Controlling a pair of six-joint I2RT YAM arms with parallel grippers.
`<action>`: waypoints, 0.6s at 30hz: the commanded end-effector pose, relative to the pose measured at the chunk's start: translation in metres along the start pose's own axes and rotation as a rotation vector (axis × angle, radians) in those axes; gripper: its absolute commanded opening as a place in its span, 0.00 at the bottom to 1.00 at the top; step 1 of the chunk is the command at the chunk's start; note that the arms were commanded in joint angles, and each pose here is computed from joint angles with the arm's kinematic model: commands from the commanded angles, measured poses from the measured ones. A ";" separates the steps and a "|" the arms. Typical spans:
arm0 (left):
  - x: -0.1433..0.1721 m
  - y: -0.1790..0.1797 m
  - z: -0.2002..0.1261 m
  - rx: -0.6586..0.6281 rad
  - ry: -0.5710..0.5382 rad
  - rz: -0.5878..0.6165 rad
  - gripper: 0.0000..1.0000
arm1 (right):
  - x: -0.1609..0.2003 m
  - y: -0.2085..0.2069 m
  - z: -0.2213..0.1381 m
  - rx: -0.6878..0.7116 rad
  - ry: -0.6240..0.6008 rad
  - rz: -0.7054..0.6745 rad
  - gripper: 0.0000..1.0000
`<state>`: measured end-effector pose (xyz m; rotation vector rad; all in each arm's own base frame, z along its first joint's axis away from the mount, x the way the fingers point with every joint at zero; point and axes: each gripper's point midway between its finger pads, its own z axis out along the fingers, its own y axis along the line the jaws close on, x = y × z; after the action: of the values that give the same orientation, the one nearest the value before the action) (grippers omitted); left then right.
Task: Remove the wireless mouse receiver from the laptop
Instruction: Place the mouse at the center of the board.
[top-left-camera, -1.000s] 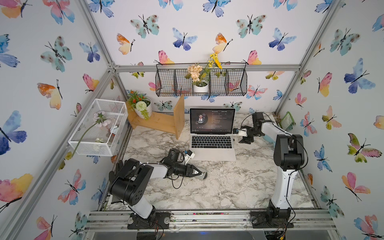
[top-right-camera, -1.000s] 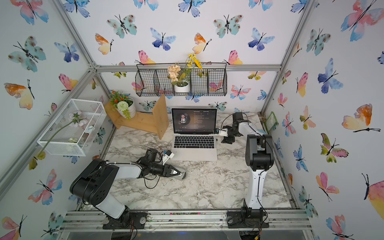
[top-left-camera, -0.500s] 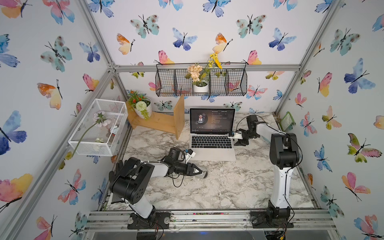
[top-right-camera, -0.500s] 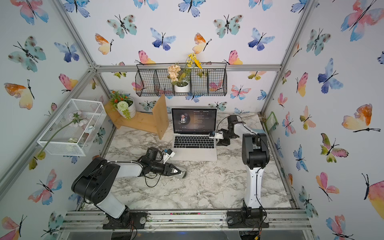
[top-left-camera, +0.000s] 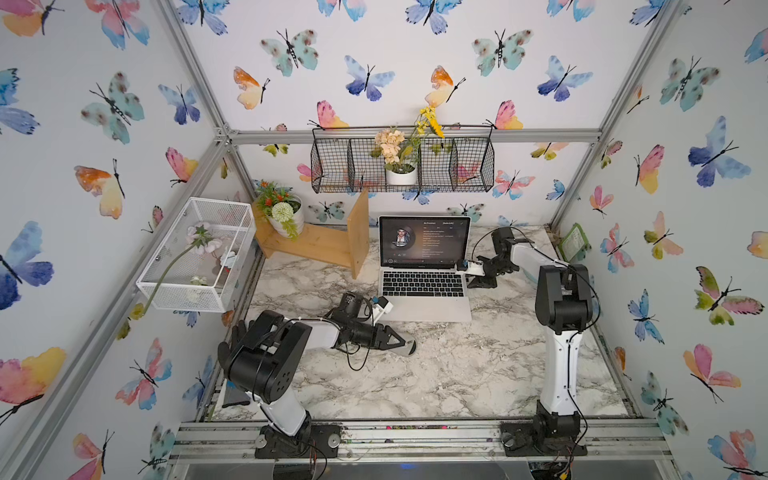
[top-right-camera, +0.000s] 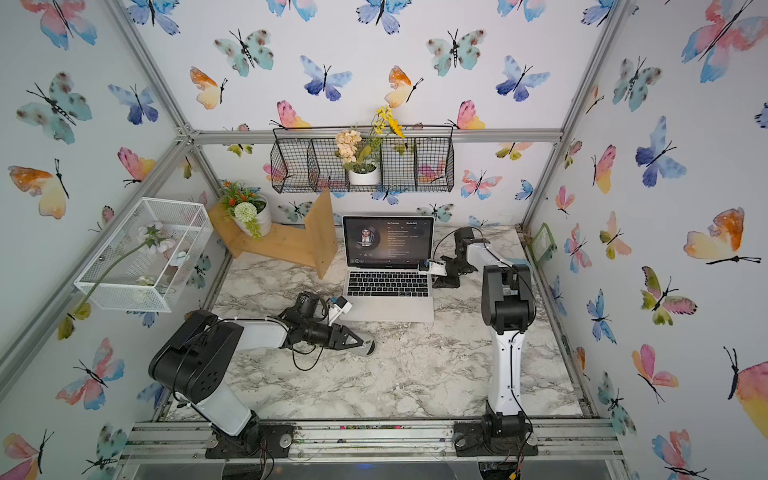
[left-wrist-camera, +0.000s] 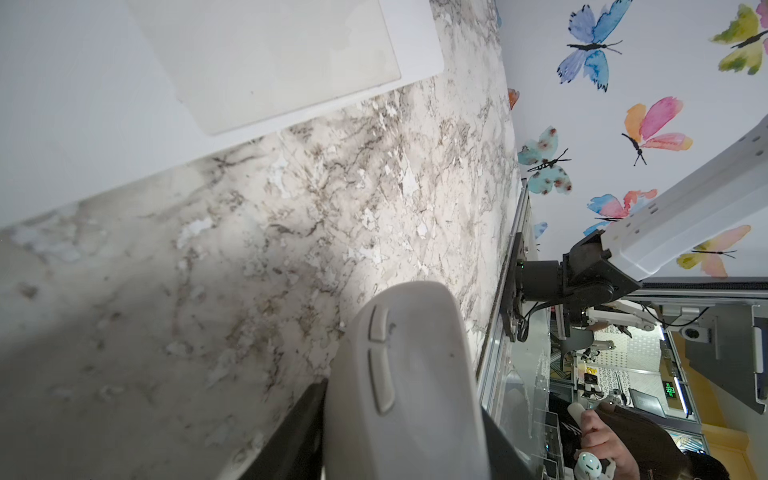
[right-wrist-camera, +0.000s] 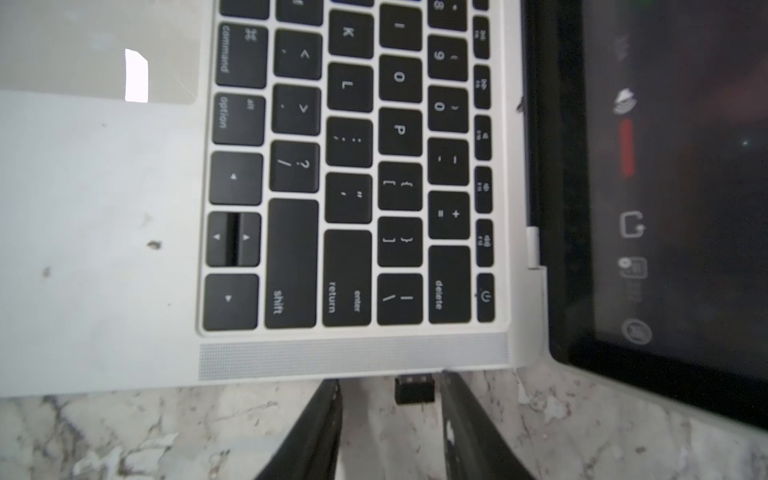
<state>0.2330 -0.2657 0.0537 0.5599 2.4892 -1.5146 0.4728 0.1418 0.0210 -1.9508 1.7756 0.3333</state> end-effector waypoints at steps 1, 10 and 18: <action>0.002 -0.009 0.003 0.040 0.031 0.037 0.52 | 0.005 0.017 0.020 -0.087 0.007 0.021 0.39; 0.000 -0.003 0.005 0.017 0.038 0.033 0.53 | 0.006 0.014 0.023 -0.094 0.027 0.009 0.26; 0.001 0.003 0.004 -0.018 0.039 0.025 0.61 | 0.011 0.017 0.025 -0.096 0.049 0.005 0.21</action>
<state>0.2326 -0.2672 0.0511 0.6053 2.4995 -1.5009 0.4804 0.1407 0.0196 -1.9726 1.7784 0.3150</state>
